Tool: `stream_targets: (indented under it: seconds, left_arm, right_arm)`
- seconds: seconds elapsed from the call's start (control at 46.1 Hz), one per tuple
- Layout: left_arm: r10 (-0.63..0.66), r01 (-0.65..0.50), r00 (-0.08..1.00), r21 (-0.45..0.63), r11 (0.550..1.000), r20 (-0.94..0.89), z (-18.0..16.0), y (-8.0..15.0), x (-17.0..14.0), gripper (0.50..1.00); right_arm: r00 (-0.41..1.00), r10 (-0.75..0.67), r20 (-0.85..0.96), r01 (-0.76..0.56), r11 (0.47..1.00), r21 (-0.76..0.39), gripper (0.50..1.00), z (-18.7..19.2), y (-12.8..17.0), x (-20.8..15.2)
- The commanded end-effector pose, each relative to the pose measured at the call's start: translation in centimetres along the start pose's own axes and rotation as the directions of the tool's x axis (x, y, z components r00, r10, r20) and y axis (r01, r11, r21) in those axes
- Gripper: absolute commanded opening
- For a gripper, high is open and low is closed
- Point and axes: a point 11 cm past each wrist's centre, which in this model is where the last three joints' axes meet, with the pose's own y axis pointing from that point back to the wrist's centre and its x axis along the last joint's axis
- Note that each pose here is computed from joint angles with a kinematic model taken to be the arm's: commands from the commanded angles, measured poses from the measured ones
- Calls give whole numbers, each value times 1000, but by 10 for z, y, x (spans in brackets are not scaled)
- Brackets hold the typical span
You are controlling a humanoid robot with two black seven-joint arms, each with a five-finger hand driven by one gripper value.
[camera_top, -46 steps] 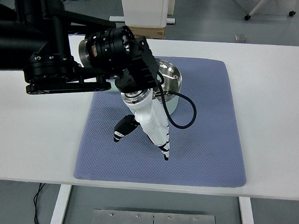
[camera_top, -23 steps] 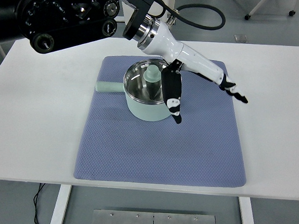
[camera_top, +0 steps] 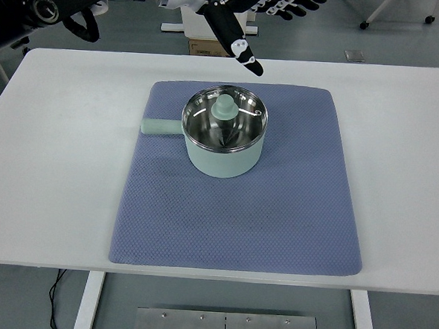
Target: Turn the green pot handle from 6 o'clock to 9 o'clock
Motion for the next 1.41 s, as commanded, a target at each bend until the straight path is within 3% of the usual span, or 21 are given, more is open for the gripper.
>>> stream_targets:
  seconds: [0.0,0.174,0.434,0.781,0.955,1.388]
  left_arm:
    - [64,-64,998,5,998,-24,-6,8,14,1000]
    - [44,-43,999,66,997,-10,-21,9,8,1000]
    - [52,-49,998,65,997,-44,-31,9,3,1000]
    - [250,-275,933,-63,960,-257,-24,25,36,1000]
    - [281,-297,898,5,955,-338,-43,27,31,1000]
    - [528,-527,648,178,831,-548,-98,46,30,1000]
  right_arm:
    - [1000,0,0,0,1000,0,1000,0,0,0]
    - [1000,0,0,0,1000,0,1000,0,0,0]
    - [1000,0,0,0,1000,0,1000,0,0,0]
    - [1000,0,0,0,1000,0,1000,0,0,0]
    - [1000,0,0,0,1000,0,1000,0,0,0]
    - [1000,0,0,0,1000,0,1000,0,0,0]
